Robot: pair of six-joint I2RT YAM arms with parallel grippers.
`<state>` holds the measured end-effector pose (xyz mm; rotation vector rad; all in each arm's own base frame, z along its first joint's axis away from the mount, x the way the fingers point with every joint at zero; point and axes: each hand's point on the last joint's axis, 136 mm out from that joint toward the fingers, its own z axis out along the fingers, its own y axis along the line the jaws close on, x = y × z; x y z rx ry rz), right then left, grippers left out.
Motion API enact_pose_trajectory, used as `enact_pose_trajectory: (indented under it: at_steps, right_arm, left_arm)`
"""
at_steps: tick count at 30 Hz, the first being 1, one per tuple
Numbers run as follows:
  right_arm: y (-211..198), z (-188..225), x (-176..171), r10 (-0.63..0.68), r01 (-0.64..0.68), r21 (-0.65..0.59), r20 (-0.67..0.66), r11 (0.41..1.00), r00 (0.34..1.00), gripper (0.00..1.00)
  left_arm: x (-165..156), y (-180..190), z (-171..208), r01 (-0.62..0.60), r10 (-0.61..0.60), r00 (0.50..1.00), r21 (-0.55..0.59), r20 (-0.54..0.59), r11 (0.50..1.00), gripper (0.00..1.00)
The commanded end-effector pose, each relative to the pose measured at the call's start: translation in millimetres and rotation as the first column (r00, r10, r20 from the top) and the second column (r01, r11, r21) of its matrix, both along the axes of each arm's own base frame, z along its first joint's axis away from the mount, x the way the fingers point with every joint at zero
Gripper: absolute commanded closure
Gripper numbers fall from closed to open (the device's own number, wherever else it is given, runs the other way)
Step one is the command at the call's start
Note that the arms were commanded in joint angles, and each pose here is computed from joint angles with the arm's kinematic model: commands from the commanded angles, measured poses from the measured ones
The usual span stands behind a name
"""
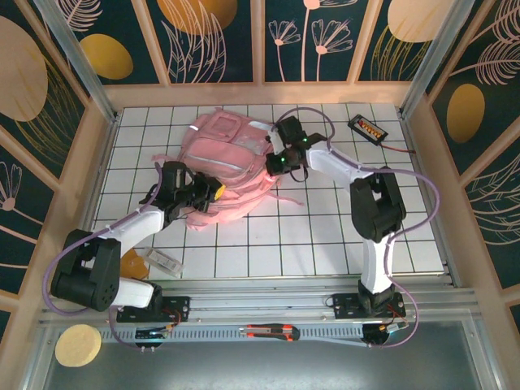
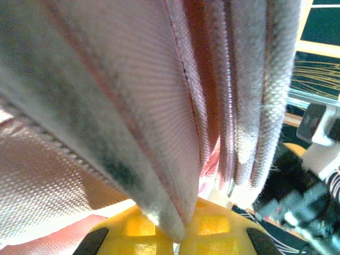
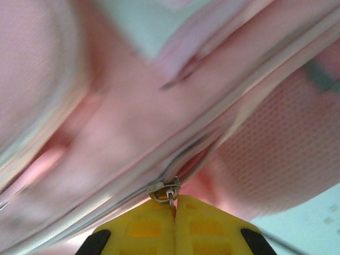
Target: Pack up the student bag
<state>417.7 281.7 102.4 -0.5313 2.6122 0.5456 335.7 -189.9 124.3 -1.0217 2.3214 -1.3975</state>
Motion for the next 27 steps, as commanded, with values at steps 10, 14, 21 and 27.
enact_pose_trajectory:
  at_steps: [10, 14, 21, 27]
  right_arm:
    - [-72, -24, 77, -0.157, 0.16, -0.15, 0.032, 0.976, 0.987, 1.0]
    - [-62, -17, 65, -0.112, 0.112, -0.082, 0.007, 0.99, 0.994, 0.8]
    - [-61, 34, 39, -0.076, 0.075, 0.014, 0.086, 0.997, 0.993, 0.33]
    - [-49, 113, 34, -0.06, 0.005, 0.168, 0.324, 0.986, 0.944, 0.28]
  left_arm:
    - [-1, 21, -3, 0.023, -0.022, 1.0, 0.088, -0.011, 0.996, 1.0]
    - [2, 17, 2, 0.036, -0.037, 0.999, 0.071, 0.01, 0.997, 1.0]
    - [-2, 18, 9, 0.032, -0.032, 0.999, 0.069, 0.003, 0.997, 0.61]
    - [-6, 24, 14, 0.049, -0.05, 0.999, 0.134, 0.002, 0.99, 0.25]
